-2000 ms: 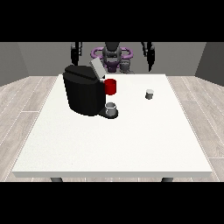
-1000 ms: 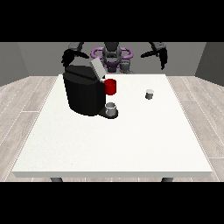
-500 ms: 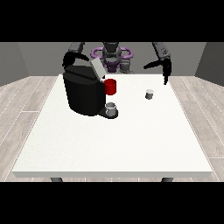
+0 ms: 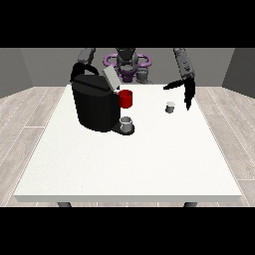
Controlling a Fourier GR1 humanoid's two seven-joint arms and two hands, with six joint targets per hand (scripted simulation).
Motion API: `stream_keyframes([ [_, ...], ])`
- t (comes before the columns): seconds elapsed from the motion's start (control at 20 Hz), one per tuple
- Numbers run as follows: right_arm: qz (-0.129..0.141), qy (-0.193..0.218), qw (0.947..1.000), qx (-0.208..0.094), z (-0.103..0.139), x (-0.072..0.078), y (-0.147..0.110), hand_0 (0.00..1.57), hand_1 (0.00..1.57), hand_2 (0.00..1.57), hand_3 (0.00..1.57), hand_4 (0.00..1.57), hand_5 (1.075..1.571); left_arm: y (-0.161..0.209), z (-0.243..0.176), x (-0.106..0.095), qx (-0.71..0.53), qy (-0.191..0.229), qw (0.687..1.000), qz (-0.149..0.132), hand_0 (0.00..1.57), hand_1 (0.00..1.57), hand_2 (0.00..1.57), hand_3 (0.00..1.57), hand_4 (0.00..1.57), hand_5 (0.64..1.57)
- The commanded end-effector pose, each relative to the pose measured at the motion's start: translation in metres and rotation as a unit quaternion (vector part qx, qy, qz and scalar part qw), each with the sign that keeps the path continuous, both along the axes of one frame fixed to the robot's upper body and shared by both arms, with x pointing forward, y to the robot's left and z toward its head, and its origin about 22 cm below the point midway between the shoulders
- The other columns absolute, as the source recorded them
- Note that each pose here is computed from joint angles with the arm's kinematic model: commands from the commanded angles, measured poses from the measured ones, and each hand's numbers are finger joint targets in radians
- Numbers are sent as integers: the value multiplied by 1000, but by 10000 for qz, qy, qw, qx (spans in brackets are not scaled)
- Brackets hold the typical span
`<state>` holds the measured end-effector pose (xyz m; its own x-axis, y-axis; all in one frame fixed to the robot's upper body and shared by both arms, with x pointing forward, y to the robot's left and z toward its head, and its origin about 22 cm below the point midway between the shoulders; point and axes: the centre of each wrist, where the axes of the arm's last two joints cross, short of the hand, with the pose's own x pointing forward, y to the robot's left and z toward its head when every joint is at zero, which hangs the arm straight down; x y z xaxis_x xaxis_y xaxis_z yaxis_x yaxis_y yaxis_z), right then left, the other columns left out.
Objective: Insert the coffee pod into the coffee machine and close the lid
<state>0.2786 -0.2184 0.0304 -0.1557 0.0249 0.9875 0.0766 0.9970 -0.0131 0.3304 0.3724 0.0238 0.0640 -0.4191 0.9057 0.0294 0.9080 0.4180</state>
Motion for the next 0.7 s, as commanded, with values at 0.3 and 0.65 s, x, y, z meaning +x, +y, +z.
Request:
stream_keyframes([
  [0.3, -311, 512, 9981, -115, -5, 20, -5, 0, 0, 0, 0, 424, 1571, -30, -21, 12, 864, 539, 9941, -376, 105, 105, 502, 0, 0, 1571],
  [0.65, -172, 422, 9989, -113, -25, -2, 7, 0, 0, 0, 0, 386, 1571, 11, -30, 5, 1186, 791, 9898, -37, 615, 615, 738, 477, 0, 1571],
])
